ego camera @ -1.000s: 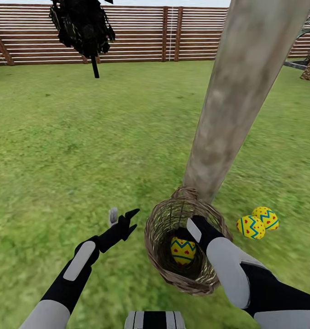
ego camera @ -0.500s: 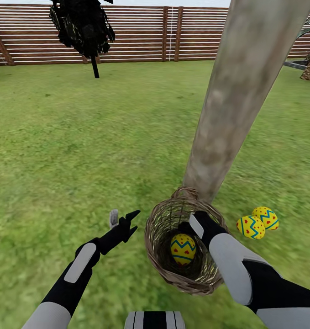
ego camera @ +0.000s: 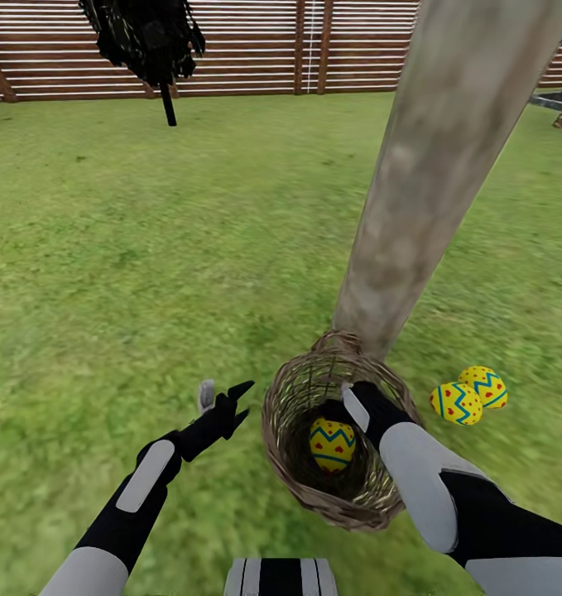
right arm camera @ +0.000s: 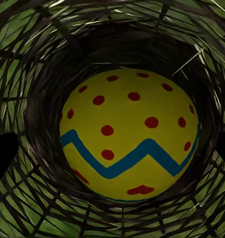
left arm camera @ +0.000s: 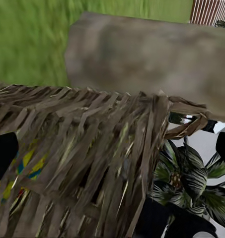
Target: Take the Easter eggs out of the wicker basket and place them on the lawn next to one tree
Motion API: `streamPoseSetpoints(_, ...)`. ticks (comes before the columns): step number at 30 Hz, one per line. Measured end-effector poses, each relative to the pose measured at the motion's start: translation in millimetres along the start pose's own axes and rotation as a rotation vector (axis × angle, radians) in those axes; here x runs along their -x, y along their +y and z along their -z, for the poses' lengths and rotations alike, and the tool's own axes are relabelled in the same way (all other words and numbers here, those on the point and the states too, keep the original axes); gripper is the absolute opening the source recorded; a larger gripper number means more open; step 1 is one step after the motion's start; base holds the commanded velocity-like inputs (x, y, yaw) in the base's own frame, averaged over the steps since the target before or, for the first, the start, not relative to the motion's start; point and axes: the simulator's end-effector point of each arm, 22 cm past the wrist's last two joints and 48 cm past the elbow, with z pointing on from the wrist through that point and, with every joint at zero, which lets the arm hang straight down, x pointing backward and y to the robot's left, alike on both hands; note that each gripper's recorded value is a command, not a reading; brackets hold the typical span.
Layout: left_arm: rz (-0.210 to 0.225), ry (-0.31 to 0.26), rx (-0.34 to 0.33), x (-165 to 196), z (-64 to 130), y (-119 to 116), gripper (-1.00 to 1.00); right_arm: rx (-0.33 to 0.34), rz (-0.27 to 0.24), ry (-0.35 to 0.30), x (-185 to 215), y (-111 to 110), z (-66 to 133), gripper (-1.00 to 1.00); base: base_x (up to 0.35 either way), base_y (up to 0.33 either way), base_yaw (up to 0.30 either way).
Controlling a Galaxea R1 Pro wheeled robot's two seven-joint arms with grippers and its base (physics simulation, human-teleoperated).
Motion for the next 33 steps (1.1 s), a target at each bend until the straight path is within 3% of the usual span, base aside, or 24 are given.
streamPoseSetpoints(14, 0.036, 0.010, 0.044, -3, -6.0, 35, 1.00, -0.028, -0.002, 0.048, -19, -17, -30.1, 1.00, 0.000, 0.000, 0.000)
streamPoseSetpoints(16, 0.048, 0.005, 0.061, -3, -3.3, 44, 1.00, -0.035, 0.012, 0.056, -19, -24, -30.0, 1.00, 0.000, 0.000, 0.000)
streamPoseSetpoints(20, 0.054, 0.007, 0.067, -5, -2.9, 48, 1.00, -0.020, 0.036, 0.063, -24, -13, -30.9, 1.00, 0.000, 0.000, 0.000)
streamPoseSetpoints(33, 0.095, 0.016, 0.104, -13, -2.7, 73, 1.00, -0.086, 0.136, 0.062, -27, -22, -36.6, 1.00, 0.000, 0.000, 0.000)
